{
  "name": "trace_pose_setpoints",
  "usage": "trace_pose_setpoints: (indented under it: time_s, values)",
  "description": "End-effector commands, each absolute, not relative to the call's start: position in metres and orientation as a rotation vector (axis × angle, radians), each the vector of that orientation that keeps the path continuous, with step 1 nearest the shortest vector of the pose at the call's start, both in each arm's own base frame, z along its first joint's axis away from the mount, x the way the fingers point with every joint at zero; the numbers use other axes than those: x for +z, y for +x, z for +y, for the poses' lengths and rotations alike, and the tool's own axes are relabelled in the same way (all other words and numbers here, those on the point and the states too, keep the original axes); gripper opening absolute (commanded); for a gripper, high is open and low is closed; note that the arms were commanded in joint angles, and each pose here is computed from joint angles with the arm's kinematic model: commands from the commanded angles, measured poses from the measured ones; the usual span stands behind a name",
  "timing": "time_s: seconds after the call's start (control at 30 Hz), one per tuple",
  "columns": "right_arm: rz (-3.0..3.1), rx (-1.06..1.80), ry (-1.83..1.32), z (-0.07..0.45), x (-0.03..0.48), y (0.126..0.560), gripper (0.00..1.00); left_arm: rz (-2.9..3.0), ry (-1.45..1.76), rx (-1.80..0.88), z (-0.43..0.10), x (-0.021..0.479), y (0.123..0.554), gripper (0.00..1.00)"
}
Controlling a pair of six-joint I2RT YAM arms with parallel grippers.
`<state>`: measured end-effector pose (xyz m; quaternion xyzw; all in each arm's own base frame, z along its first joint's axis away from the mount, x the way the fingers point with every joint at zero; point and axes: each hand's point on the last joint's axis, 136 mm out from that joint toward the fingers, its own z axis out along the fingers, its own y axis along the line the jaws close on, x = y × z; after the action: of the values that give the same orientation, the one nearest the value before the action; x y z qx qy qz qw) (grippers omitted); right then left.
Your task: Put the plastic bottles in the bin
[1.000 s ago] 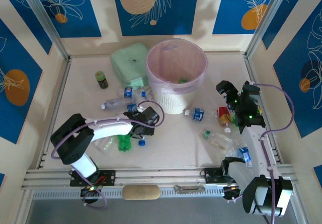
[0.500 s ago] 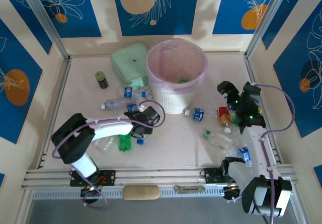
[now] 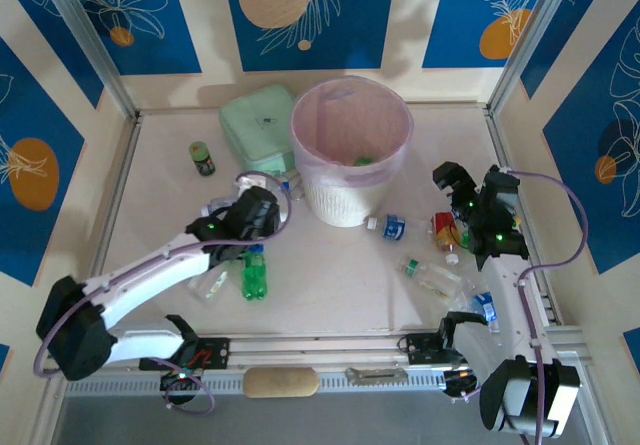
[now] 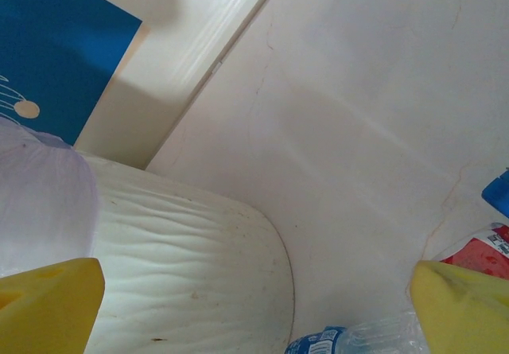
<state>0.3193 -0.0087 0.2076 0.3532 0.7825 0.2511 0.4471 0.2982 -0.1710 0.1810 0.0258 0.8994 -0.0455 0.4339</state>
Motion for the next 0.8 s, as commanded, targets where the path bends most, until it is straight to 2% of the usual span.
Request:
trace_pose_setpoints:
  time_s: [0.0, 0.2, 0.4, 0.6, 0.77]
  values:
    - [1.928, 0.677, 0.889, -0.004, 0.206, 0.32, 0.99, 2.01, 0.064, -0.186, -0.17, 0.259, 0.319, 0.53]
    - [1.935, 0.695, 0.883, -0.001, 0.206, 0.318, 0.99, 1.724, 0.138, -0.348, -0.19, 0.375, 0.34, 0.52]
    - [1.956, 0.667, 0.864, -0.002, 0.203, 0.312, 0.99, 1.647, 0.338, -0.482, -0.242, 0.433, 0.365, 0.52]
    - [1.971, 0.663, 0.855, 0.0, 0.196, 0.305, 0.99, 1.664, 0.458, -0.686, -0.301, 0.449, 0.399, 0.51]
    - [1.986, 0.641, 0.834, 0.0, 0.195, 0.298, 0.99, 1.761, 0.538, -0.795, -0.345, 0.423, 0.427, 0.51]
